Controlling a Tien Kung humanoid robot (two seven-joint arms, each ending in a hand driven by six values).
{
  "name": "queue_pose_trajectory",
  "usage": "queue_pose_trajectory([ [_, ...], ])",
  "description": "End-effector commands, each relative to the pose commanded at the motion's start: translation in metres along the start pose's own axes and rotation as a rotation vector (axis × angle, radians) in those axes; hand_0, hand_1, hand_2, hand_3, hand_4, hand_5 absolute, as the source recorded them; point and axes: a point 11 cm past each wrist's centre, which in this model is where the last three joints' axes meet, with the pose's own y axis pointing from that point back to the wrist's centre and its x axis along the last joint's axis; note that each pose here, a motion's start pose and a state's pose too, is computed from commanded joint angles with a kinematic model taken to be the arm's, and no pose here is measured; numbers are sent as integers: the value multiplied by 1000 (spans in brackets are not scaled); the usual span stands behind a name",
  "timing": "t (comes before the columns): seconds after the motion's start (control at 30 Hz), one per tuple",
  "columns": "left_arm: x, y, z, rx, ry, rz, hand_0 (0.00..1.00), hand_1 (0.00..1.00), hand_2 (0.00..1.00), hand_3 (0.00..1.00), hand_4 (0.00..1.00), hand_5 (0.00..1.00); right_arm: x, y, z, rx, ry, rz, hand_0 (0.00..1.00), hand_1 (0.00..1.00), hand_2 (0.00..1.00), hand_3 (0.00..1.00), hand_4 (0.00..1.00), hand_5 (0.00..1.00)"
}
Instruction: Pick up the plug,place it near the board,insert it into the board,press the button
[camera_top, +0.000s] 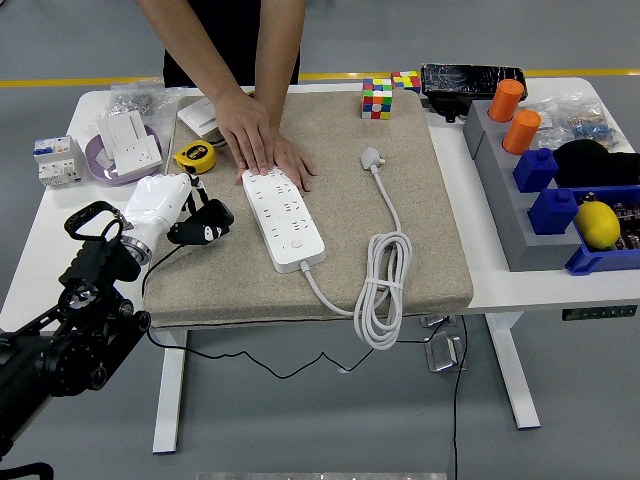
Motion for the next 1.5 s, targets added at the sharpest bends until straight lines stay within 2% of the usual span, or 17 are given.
queue_pose_trajectory([
  [0.4, 37, -7, 39, -242, -189, 35, 407, 403, 318, 352, 597, 161, 3, 0, -2, 3, 2, 5, 894, 810, 780, 816, 998, 998],
  [0.67, 67, -18, 70, -339, -235, 93, 409, 401, 316, 352, 599, 163, 5, 0, -4, 6, 5, 8, 894, 810, 780, 816, 998, 998],
  [0.8, 75, -23, 82, -365, -242, 108, 411, 402, 317, 353, 604, 162, 6, 0, -5, 10, 6, 9, 893, 810, 780, 816, 998, 998],
  [0.93, 69, -29, 86, -371, -248, 61, 414, 409, 318, 345, 591, 143, 6, 0, -7, 12, 6, 10, 893, 810, 780, 816, 998, 998],
  [1.13, 57, -35, 84, -352, -209, -17, 416, 415, 319, 341, 582, 124, 6, 0, -7, 12, 8, 10, 893, 810, 780, 816, 998, 998],
  [1.5, 49, -47, 65, -240, -42, -112, 419, 421, 319, 337, 587, 117, 7, 1, -8, 13, 8, 12, 894, 810, 779, 816, 998, 998],
])
